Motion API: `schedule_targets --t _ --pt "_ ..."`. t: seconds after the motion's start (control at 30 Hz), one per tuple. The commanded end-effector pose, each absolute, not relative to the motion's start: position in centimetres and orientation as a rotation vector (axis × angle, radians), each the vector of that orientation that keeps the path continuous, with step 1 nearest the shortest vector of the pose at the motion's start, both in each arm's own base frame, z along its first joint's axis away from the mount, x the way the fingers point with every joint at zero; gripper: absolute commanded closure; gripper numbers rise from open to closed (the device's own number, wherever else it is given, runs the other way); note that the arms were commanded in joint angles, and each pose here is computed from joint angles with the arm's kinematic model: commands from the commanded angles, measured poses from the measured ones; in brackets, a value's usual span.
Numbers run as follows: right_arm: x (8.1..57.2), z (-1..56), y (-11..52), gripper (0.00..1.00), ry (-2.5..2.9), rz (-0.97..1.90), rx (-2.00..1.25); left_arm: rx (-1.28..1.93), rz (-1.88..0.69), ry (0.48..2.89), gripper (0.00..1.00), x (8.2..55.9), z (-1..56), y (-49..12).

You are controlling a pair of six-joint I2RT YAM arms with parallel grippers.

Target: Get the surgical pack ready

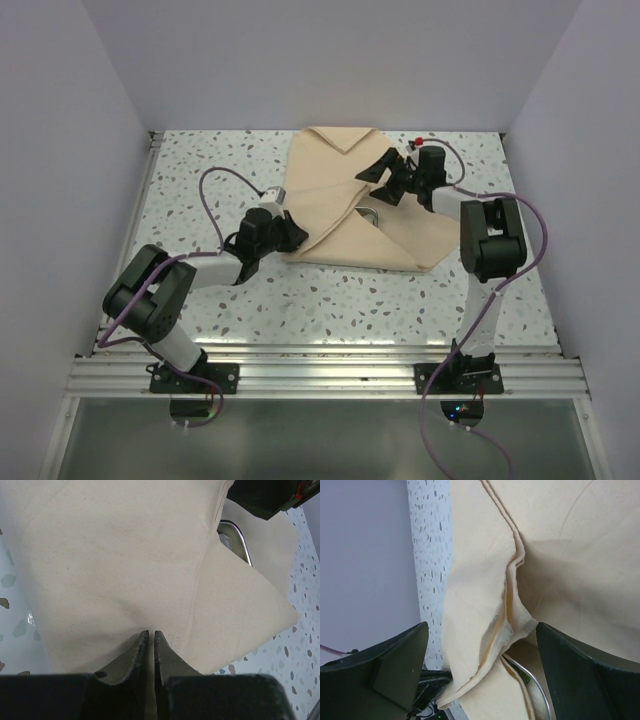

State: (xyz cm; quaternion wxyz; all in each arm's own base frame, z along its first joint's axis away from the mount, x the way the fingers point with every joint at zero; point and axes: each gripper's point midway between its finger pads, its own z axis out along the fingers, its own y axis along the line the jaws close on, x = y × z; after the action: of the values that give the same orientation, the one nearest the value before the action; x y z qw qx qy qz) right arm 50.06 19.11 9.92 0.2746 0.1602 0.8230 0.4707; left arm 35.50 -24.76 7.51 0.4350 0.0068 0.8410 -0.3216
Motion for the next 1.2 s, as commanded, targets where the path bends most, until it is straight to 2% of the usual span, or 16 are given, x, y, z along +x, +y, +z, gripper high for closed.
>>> schedule_targets --t 0.0,0.2,0.3,0.33,0.43,0.47,0.57,0.67,0.73,0.8,0.9,1.17 --pt "51.0 10.1 19.6 0.09 2.207 1.229 0.407 0.063 -0.819 2.023 0.88 36.0 9.3 -25.4" --pt "51.0 9.4 20.2 0.20 2.231 1.242 0.409 0.067 -0.820 2.020 0.88 36.0 9.5 -25.4" --pt "51.1 9.4 20.0 0.35 2.228 1.233 0.410 0.073 -0.821 2.018 0.88 35.9 9.5 -25.4" --pt "51.0 9.5 20.1 0.44 2.229 1.229 0.408 0.080 -0.823 2.017 0.88 35.8 9.6 -25.4" --pt "50.9 9.3 19.8 0.56 2.235 1.214 0.408 0.091 -0.830 2.002 0.88 35.7 9.9 -25.5" --pt "50.7 9.1 19.8 0.63 2.239 1.208 0.414 0.094 -0.829 1.997 0.88 35.7 10.1 -25.5" --pt "50.8 9.2 19.2 0.72 2.234 1.174 0.434 0.105 -0.832 1.997 0.88 35.6 10.1 -25.6" --pt "50.8 9.1 18.1 0.72 2.257 1.061 0.447 0.116 -0.829 1.995 0.88 35.5 10.2 -25.7" --pt "50.7 9.4 17.4 0.76 2.260 1.003 0.441 0.120 -0.825 1.998 0.88 35.3 10.2 -25.7" --pt "50.6 9.3 17.0 0.89 2.266 0.973 0.440 0.121 -0.822 1.994 0.88 35.3 10.4 -25.6" --pt "50.5 9.1 16.4 0.98 2.274 0.937 0.445 0.129 -0.828 1.991 0.88 35.0 10.6 -25.8" --pt "50.4 7.3 15.8 1.00 2.310 0.905 0.453 0.137 -0.834 1.991 0.88 33.5 11.0 -25.6"
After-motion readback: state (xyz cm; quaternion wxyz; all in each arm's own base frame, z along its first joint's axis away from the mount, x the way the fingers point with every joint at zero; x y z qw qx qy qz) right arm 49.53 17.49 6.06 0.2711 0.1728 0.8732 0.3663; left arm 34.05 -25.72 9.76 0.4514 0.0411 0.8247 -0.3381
